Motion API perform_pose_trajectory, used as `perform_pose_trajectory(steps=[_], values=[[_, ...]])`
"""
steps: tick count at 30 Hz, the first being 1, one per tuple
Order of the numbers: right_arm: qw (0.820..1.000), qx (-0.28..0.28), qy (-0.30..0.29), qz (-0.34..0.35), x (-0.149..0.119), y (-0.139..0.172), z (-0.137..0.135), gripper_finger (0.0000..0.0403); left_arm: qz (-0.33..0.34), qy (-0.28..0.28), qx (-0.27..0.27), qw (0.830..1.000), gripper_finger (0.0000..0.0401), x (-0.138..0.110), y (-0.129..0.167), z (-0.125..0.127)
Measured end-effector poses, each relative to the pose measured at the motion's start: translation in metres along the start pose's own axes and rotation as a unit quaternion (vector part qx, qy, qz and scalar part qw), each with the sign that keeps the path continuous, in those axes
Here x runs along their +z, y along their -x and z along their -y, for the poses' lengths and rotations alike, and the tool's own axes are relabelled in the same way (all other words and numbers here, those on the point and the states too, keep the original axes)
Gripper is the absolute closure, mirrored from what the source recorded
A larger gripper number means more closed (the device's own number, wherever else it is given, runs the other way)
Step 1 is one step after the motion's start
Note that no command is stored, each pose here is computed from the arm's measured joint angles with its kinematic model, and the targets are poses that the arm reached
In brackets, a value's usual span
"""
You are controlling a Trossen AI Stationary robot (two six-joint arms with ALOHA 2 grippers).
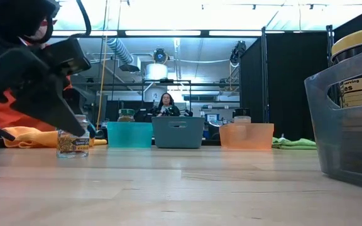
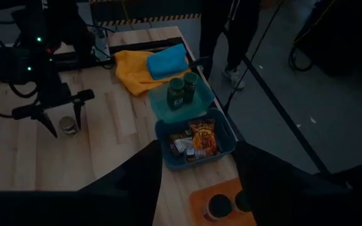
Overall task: Sort spices by type
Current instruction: Put the brown seasoning bottle into the blue bin
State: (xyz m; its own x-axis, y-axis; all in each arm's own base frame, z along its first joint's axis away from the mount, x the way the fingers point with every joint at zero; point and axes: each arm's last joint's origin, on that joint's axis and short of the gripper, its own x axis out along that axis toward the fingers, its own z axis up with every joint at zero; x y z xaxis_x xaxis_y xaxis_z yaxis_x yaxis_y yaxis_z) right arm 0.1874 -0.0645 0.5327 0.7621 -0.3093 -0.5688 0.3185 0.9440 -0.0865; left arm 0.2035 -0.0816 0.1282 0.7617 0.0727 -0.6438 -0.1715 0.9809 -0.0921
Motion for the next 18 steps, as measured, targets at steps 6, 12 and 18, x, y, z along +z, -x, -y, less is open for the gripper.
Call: perform_pose_trajectory(steps=[6,12,18], values=[[1.0,0.0,0.0,0.0,0.0,0.0,0.0,0.0194,-0.006,0.008,0.003,1.0,0.0158,-0.002,-0.002,0.0],[1.0,0.0,0.0,0.0,0.0,0.0,0.0,0.0196,-0.02,0.0,0.013,1.0,0.0227,-0.005,-0.002,-0.002],[1.0,0.0,0.001,0.0,0.0,0.0,0.0,0.0196,0.002,0.012,0.009,1.0,0.0227,0.006,-0.001,0.002]])
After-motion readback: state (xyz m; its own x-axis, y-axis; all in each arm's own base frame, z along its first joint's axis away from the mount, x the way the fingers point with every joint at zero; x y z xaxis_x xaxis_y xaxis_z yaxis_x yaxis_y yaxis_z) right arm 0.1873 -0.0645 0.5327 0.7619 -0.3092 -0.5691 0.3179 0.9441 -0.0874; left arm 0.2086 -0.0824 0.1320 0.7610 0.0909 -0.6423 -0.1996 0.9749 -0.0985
